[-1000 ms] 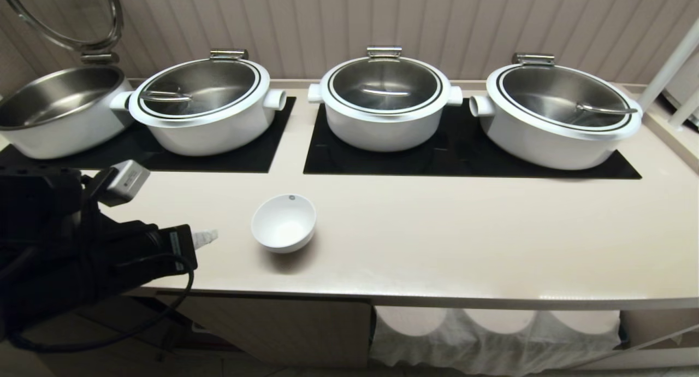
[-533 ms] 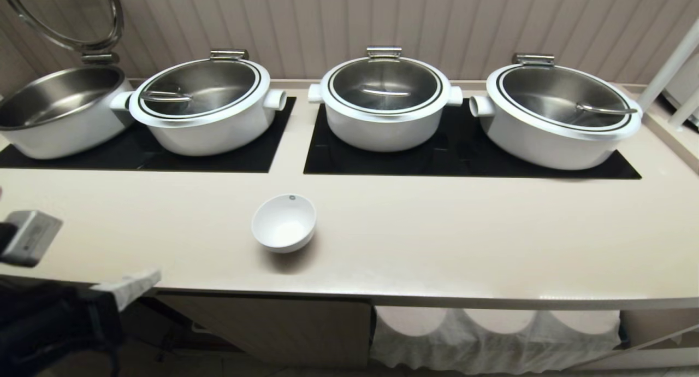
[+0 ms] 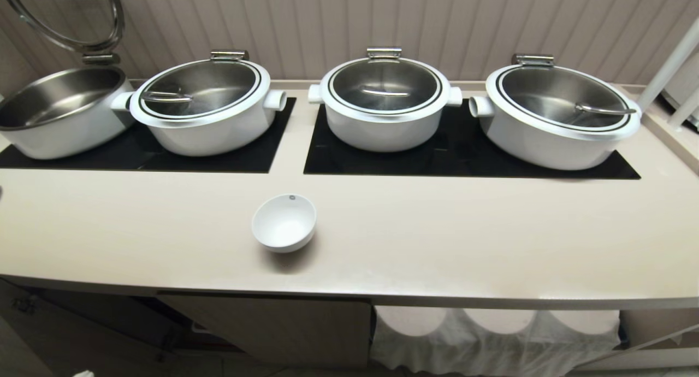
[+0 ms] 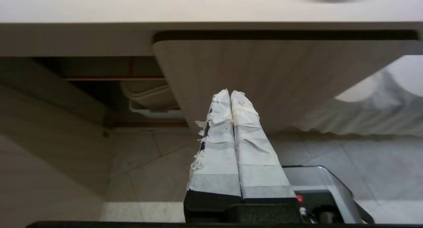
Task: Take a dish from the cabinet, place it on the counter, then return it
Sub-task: Pick up the bowl from the table
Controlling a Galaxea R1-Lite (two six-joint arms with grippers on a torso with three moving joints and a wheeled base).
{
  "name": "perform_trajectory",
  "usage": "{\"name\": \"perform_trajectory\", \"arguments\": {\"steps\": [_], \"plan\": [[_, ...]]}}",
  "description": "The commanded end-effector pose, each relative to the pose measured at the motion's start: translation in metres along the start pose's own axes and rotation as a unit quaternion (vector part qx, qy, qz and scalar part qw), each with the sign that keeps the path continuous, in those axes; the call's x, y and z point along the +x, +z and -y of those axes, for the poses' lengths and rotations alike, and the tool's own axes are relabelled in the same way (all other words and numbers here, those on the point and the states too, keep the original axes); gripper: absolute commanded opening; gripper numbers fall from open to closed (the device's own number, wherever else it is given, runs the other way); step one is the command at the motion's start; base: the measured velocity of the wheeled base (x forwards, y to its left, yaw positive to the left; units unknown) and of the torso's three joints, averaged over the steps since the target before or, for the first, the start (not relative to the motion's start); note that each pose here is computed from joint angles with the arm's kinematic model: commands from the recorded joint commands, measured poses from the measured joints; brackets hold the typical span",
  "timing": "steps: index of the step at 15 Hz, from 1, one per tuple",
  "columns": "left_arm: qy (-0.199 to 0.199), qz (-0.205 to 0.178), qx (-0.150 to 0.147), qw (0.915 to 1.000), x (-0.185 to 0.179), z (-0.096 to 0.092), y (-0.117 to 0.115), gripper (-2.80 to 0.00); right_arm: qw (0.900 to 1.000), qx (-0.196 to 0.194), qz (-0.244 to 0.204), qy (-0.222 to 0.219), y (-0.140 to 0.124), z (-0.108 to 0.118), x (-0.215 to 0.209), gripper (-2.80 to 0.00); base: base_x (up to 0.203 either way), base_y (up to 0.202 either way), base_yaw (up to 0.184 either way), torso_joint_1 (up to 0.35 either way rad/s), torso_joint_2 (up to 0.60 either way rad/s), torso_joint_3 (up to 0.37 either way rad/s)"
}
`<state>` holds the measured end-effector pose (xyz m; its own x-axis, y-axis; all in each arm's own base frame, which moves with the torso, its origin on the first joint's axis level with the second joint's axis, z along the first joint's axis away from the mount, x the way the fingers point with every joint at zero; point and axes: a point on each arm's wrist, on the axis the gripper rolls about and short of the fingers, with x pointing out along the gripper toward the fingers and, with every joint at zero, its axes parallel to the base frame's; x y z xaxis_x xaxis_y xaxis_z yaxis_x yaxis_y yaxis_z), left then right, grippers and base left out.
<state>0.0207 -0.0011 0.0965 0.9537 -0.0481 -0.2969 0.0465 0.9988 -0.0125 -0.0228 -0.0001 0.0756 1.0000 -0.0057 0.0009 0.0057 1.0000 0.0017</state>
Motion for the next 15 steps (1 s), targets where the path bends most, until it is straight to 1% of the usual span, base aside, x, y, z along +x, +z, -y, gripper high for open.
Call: {"name": "perform_trajectory", "arguments": {"steps": [1,3,6,8,10,11,13,15], "plan": [[0.037,0.039,0.008,0.9985,-0.0161,0.0005,-0.0173,-2.80,1.000,0.000,0.000,0.001,0.0000,0.0000,0.0000,-2.80,0.000,0.000,0.000,0.000,0.00,0.000],[0.051,0.015,0.024,0.9983,-0.0163,0.0001,-0.0234,-2.80,1.000,0.000,0.000,0.000,-0.0001,0.0000,0.0000,-2.80,0.000,0.000,0.000,0.000,0.00,0.000],[0.057,0.016,-0.006,0.9982,-0.0162,-0.0001,-0.0234,-2.80,1.000,0.000,0.000,0.000,0.0000,0.0000,0.0000,-2.80,0.000,0.000,0.000,0.000,0.00,0.000],[0.058,0.013,0.004,0.9982,-0.0160,0.0000,-0.0234,-2.80,1.000,0.000,0.000,0.000,0.0000,0.0000,0.0000,-2.80,0.000,0.000,0.000,0.000,0.00,0.000],[0.096,0.006,0.013,0.9953,-0.0151,0.0000,-0.0230,-2.80,1.000,0.000,0.000,0.000,0.0000,0.0000,0.0000,-2.80,0.000,0.000,0.000,0.000,0.00,0.000],[0.100,0.007,0.014,0.9949,-0.0153,0.0001,-0.0230,-2.80,1.000,0.000,0.000,0.000,0.0000,0.0000,0.0000,-2.80,0.000,0.000,0.000,0.000,0.00,0.000],[0.073,0.012,0.022,0.9970,-0.0159,0.0002,-0.0233,-2.80,1.000,0.000,0.000,0.000,0.0000,0.0000,0.0000,-2.80,0.000,0.000,0.000,0.000,0.00,0.000],[0.057,0.013,0.026,0.9979,-0.0160,0.0001,-0.0233,-2.80,1.000,0.000,0.000,0.000,0.0000,0.0000,0.0000,-2.80,0.000,0.000,0.000,0.000,0.00,0.000]]}}
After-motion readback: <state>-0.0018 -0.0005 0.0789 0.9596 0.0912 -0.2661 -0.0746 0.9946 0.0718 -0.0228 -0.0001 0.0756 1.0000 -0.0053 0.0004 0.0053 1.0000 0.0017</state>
